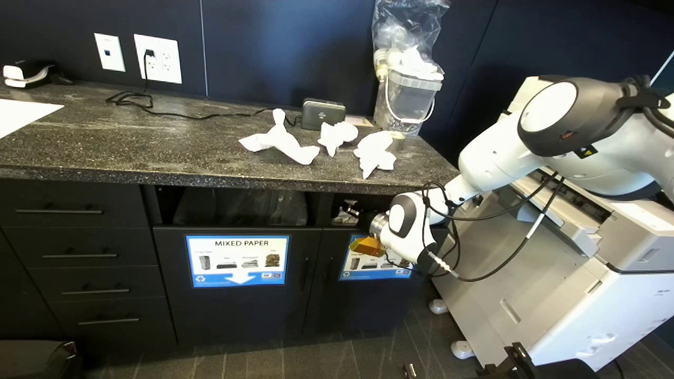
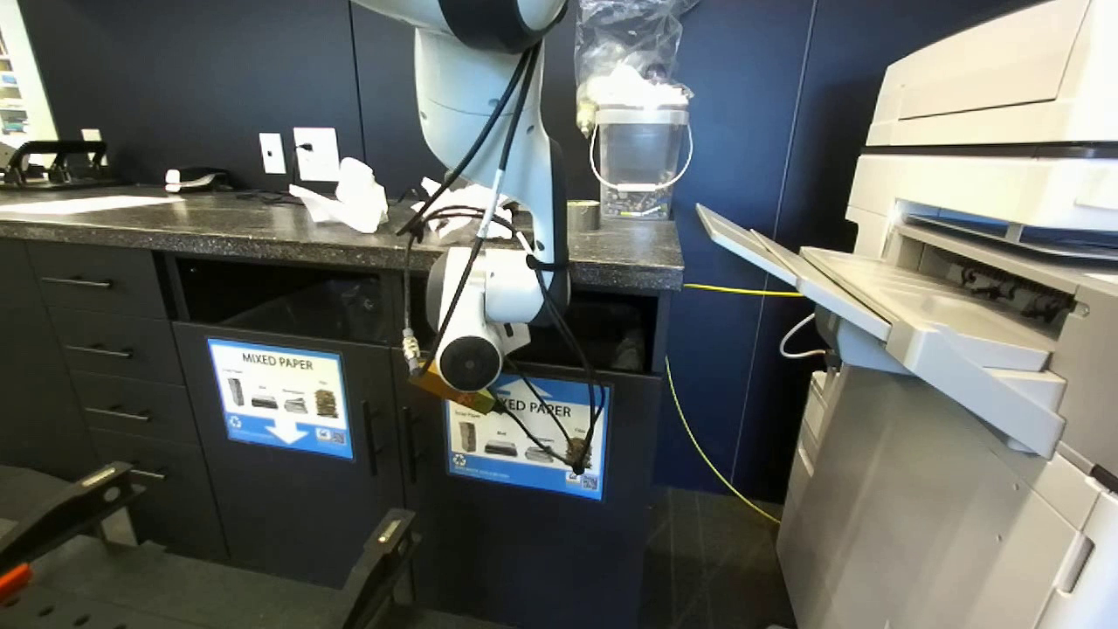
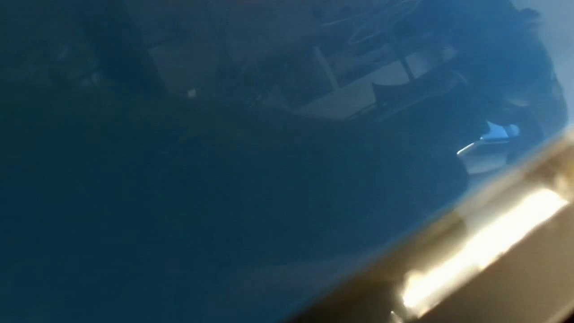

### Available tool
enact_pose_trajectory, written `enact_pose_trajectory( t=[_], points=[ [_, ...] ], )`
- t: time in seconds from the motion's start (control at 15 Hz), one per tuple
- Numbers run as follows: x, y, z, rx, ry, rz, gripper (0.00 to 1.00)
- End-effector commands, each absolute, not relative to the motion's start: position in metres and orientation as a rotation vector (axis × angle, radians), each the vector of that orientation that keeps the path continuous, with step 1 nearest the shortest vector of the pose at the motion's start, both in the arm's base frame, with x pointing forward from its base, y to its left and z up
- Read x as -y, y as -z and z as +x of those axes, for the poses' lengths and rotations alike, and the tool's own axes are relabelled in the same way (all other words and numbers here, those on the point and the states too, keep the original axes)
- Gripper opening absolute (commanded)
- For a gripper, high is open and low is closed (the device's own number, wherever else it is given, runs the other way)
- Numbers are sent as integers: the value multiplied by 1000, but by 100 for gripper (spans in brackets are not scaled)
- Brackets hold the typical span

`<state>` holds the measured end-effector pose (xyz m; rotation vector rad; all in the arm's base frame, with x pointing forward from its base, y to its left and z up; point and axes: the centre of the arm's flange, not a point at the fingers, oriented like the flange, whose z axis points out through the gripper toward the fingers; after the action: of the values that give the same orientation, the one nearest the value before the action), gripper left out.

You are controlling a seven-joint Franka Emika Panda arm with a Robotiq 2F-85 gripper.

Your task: Pick up one paper and throw it in the bin

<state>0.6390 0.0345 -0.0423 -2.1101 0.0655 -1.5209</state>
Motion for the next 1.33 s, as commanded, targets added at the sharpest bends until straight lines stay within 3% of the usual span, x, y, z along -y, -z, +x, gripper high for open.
enact_pose_trajectory(
  t=[0.0, 0.33, 1.27],
  points=[
    [-71, 28, 622, 36, 1582, -2176, 65],
    [-62, 13, 611, 181, 1620, -2235, 99],
    [-2, -44, 575, 448, 1645, -2439, 100]
  ],
)
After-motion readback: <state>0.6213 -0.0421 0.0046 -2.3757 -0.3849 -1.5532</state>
